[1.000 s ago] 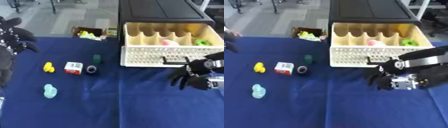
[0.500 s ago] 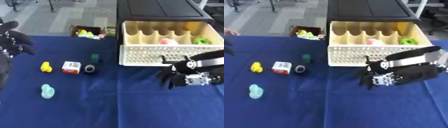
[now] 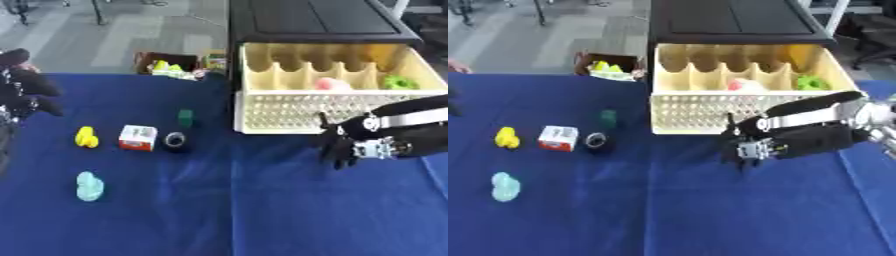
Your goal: Pick up objects from table and place into drawer.
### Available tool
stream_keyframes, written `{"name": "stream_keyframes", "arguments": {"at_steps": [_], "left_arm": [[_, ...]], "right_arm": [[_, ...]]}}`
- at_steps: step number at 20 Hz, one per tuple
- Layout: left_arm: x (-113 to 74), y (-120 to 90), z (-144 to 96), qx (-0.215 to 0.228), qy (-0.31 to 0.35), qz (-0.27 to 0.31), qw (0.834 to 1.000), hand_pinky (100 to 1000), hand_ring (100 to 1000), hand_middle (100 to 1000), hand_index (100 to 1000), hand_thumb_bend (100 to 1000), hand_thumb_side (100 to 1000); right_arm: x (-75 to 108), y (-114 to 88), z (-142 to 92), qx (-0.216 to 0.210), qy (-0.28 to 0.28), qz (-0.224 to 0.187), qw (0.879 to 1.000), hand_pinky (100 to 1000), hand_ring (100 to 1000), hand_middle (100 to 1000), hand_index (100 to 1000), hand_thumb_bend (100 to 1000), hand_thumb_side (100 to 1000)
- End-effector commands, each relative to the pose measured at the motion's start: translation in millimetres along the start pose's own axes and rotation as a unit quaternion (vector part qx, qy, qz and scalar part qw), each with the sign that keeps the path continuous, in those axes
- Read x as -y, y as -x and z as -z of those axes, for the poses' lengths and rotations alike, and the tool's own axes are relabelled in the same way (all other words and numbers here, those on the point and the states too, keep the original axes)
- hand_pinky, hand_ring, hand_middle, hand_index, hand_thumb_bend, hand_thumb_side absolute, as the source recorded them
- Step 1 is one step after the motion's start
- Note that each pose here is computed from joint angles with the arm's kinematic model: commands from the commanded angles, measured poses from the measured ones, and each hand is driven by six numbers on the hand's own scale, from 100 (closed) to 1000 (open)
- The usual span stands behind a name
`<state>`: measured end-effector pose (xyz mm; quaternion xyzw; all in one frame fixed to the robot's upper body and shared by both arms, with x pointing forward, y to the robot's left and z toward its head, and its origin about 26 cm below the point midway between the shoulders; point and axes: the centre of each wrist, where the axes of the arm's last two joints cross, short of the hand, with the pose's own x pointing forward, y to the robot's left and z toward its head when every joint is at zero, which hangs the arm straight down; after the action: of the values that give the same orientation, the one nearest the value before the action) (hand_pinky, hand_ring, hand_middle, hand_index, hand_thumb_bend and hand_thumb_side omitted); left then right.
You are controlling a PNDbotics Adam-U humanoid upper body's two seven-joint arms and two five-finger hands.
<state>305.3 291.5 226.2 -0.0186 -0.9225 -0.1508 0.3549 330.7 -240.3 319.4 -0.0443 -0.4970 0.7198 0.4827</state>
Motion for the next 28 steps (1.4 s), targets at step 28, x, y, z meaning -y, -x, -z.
{"name": "stream_keyframes", "arguments": {"at_steps": [28], "left_arm": [[-0.6, -5.3, 0.6, 0.006, 0.008, 0.007, 1.0, 545, 651, 596, 865, 106, 1000]], "right_arm": [[33.0, 26.0, 2.3, -0.063, 0.051, -0.036, 0.996, 741, 772, 797, 932, 100, 1000]]}}
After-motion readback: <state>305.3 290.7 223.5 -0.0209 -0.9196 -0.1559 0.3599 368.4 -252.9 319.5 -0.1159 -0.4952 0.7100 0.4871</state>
